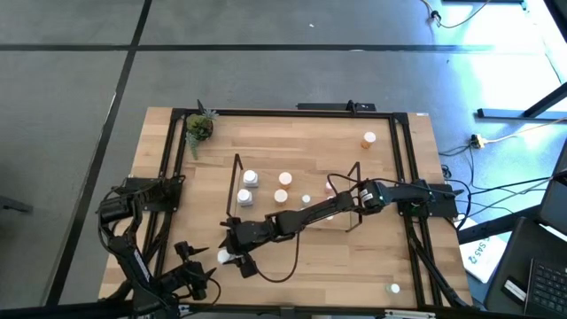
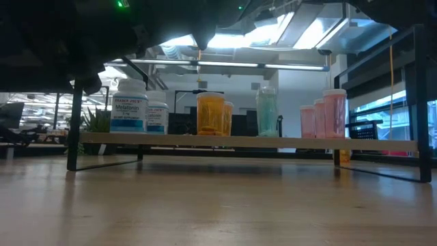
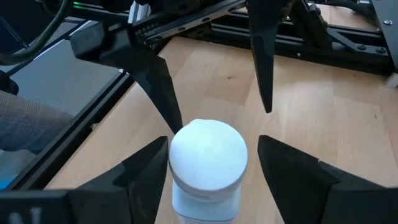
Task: Pick and place medicine bottles onto shelf by color
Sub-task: Put the white pill bottle on the shelf aligned with the other white pill bottle
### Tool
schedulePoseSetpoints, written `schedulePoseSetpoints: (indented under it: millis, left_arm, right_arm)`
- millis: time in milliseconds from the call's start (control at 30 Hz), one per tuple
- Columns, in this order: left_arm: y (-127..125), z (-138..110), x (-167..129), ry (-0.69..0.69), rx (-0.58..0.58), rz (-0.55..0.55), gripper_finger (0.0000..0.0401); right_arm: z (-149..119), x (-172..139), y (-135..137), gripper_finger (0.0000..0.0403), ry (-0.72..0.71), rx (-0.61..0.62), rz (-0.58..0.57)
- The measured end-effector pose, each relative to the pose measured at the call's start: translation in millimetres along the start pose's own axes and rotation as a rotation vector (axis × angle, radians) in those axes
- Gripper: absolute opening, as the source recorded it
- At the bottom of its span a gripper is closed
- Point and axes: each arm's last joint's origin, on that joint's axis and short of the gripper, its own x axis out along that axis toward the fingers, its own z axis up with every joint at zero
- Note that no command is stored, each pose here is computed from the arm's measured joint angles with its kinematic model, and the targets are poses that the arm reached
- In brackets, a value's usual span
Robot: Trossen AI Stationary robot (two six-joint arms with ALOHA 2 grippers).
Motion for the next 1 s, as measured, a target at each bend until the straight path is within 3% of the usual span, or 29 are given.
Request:
schedulePoseSetpoints:
  millis: [400,633,1000]
  left_arm:
    - [0.0,0.0,0.0,0.000,-0.010,0.000,0.0326]
    - [0.0,0.0,0.0,0.000,-0.010,0.000,0.0326]
    - [0.0,0.0,0.0,0.000,-0.010,0.000,0.0326]
  right_arm:
    - [-0.8,0.1,1.1,0.0184,0.008,0.010,0.002]
    - [-1.0,-0.1,1.1,0.0191,0.013,0.074,0.001]
    - [0.6,0.0,7.7,0.0181,0.020,0.075,0.011]
